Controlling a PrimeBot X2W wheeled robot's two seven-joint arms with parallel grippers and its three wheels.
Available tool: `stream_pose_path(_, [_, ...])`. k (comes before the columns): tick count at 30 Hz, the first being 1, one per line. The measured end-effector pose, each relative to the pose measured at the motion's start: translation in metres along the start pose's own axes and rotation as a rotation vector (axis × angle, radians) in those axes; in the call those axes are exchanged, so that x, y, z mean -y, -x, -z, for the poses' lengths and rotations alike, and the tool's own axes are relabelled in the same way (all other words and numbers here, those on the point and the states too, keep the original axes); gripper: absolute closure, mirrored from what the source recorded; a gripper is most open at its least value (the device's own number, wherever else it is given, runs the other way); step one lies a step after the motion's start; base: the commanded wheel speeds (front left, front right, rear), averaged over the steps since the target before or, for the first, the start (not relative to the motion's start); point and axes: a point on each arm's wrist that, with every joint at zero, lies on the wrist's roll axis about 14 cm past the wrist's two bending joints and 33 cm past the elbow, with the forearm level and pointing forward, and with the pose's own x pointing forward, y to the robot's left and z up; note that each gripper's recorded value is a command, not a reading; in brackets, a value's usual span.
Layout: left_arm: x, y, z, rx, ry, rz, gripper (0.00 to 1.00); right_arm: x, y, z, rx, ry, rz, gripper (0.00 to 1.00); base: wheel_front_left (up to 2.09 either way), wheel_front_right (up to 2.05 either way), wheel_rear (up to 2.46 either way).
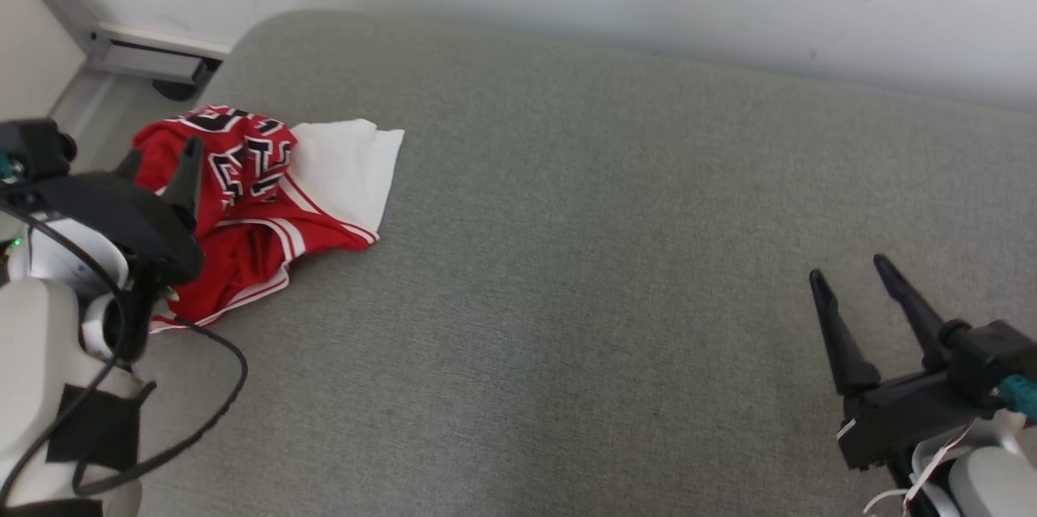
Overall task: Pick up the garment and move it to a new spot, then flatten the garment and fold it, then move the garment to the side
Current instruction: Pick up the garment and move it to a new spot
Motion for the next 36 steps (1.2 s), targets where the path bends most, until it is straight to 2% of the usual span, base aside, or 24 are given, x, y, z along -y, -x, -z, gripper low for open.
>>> stream_pose_path(9, [0.01,-0.043,0.022,-0.177,0.004,0.01,0.0,0.025,-0.013,0.008,-0.024,0.026,0.025,0.0,0.0,0.0,0.0])
stream_pose_path(14, [0.006,-0.059,0.046,-0.297,-0.061,-0.005,0.0,0.035,-0.021,0.016,-0.04,0.029,0.036,0.0,0.0,0.0,0.0])
stream_pose_path(18, [0.002,-0.068,0.069,-0.401,-0.179,-0.021,0.0,0.043,-0.023,0.025,-0.063,0.026,0.048,0.0,0.0,0.0,0.0])
stream_pose_path(22, [-0.007,-0.069,0.092,-0.486,-0.236,-0.043,0.0,0.048,-0.024,0.03,-0.073,0.021,0.057,0.0,0.0,0.0,0.0])
stream_pose_path(26, [-0.011,-0.072,0.103,-0.51,-0.278,-0.054,0.0,0.051,-0.024,0.035,-0.087,0.02,0.064,0.0,0.0,0.0,0.0])
stream_pose_path(27, [-0.012,-0.073,0.105,-0.511,-0.3,-0.053,0.78,0.052,-0.023,0.036,-0.089,0.02,0.066,0.0,0.0,0.0,0.0])
stream_pose_path(28, [-0.012,-0.073,0.108,-0.516,-0.296,-0.053,1.0,0.053,-0.023,0.037,-0.092,0.019,0.068,0.0,0.0,0.0,0.0])
stream_pose_path(36, [-0.006,-0.074,0.114,-0.516,-0.268,-0.045,1.0,0.056,-0.023,0.038,-0.096,0.026,0.076,0.0,0.0,0.0,0.0])
